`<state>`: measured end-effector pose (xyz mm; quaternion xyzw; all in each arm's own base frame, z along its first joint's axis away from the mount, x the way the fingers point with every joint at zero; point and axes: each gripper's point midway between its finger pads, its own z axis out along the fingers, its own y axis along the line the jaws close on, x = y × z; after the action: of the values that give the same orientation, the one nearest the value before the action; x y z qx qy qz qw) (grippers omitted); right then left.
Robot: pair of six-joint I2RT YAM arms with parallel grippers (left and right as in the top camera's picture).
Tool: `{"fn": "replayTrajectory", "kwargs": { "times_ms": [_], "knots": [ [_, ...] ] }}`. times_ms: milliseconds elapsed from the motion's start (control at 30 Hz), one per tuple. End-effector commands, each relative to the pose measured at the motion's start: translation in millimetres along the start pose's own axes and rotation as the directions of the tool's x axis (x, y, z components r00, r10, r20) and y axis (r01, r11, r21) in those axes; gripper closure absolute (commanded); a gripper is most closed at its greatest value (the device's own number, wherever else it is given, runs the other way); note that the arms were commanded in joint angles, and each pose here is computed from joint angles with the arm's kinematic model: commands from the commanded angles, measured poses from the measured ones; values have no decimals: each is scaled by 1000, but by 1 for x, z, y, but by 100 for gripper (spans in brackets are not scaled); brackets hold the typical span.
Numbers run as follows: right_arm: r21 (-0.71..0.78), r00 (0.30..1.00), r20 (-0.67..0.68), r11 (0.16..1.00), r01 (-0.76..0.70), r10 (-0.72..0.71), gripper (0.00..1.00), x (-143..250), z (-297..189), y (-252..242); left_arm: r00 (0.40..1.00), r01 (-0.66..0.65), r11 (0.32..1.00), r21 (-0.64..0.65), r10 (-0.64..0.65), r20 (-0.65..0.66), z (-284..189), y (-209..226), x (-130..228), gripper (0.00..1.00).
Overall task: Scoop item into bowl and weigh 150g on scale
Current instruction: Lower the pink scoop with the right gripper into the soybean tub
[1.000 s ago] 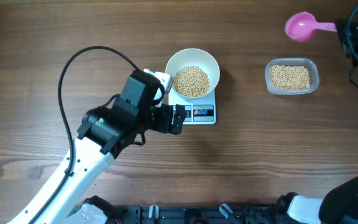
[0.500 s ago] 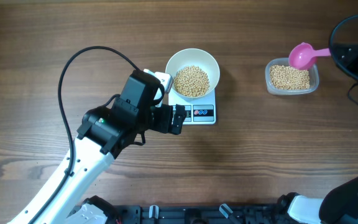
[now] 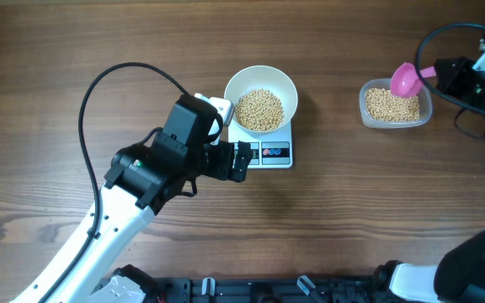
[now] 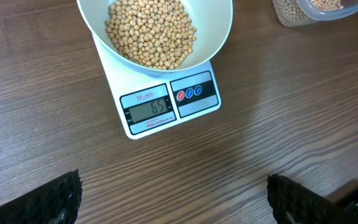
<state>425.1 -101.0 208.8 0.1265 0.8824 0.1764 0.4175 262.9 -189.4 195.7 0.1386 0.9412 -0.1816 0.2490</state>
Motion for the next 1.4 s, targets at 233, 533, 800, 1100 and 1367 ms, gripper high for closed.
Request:
{"fn": "replayTrajectory", "kwargs": {
  "times_ms": [233,533,800,1100,1367],
  "knots": [
    [69,989,-124,994,90,-81,96,32,32,-28,1000,-24,1000,-7,24,0,1,1,1,0],
    [56,971,-229,995,88,-73,96,61,56,-20,1000,-24,1000,-7,24,0,1,1,1,0],
    [161,929,-370,984,77,-12,92,97,45,-33,1000,-24,1000,-7,24,0,1,1,1,0],
    [173,905,-426,983,58,21,96,112,38,-33,1000,-24,1000,-7,24,0,1,1,1,0],
    [167,903,-429,985,49,27,95,113,38,-31,1000,-24,1000,-7,24,0,1,1,1,0]
  ]
}}
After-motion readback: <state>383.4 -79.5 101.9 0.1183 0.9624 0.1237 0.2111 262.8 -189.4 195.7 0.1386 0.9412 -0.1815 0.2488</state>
